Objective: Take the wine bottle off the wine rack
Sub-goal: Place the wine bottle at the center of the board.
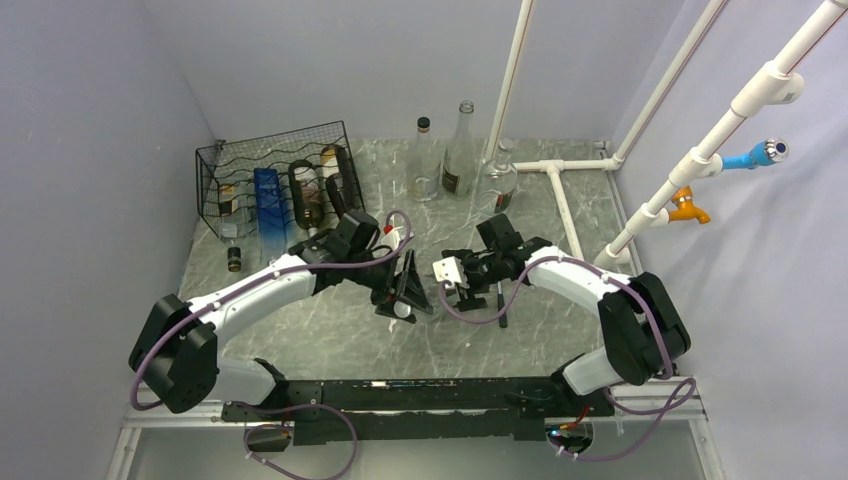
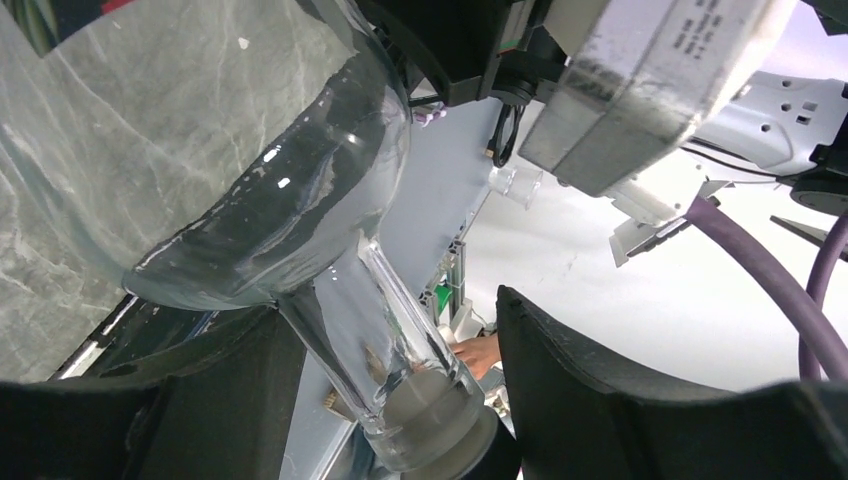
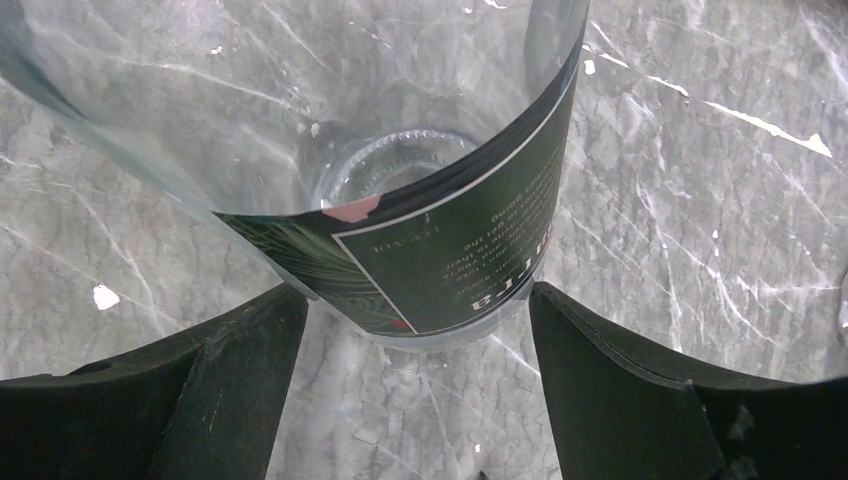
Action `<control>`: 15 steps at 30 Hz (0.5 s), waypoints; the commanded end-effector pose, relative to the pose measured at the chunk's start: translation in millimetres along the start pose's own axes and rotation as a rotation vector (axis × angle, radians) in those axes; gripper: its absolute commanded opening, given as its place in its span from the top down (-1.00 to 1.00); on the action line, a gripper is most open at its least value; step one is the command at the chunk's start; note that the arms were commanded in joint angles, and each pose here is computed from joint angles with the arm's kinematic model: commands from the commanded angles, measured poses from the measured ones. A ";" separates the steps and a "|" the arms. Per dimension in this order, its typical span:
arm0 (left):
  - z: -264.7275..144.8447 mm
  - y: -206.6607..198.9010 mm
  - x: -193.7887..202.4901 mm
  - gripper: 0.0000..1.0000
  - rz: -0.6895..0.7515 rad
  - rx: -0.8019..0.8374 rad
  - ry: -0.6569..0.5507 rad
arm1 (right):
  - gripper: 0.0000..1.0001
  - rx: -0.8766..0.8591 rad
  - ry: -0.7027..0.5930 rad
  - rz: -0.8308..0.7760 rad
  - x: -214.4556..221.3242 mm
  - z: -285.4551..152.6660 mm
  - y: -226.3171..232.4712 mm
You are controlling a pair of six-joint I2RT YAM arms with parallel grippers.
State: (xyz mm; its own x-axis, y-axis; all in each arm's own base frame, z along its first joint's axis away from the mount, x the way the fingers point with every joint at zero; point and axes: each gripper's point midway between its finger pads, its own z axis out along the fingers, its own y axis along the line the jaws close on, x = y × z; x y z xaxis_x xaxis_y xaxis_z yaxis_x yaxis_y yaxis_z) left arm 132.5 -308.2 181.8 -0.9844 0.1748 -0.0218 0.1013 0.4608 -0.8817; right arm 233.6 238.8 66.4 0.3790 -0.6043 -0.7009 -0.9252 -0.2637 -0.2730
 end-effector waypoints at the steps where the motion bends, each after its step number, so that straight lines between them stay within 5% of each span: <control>1: -8.0 -48.7 -15.1 -0.41 0.232 0.156 -0.032 | -0.68 -0.090 -0.072 0.058 -13.0 5.0 17.5; 15: -8.5 -59.7 -19.3 -0.48 0.270 0.184 -0.014 | -0.74 -0.105 -0.073 0.083 -12.2 2.8 17.7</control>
State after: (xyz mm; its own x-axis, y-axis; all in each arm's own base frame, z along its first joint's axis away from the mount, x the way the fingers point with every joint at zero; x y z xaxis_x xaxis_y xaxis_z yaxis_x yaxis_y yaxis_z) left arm 136.9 -316.1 193.6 -0.9783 0.2039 -0.0369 0.1218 0.4218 -0.8985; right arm 230.8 235.8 62.0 0.3367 -0.6157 -0.7124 -0.9401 -0.2631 -0.2169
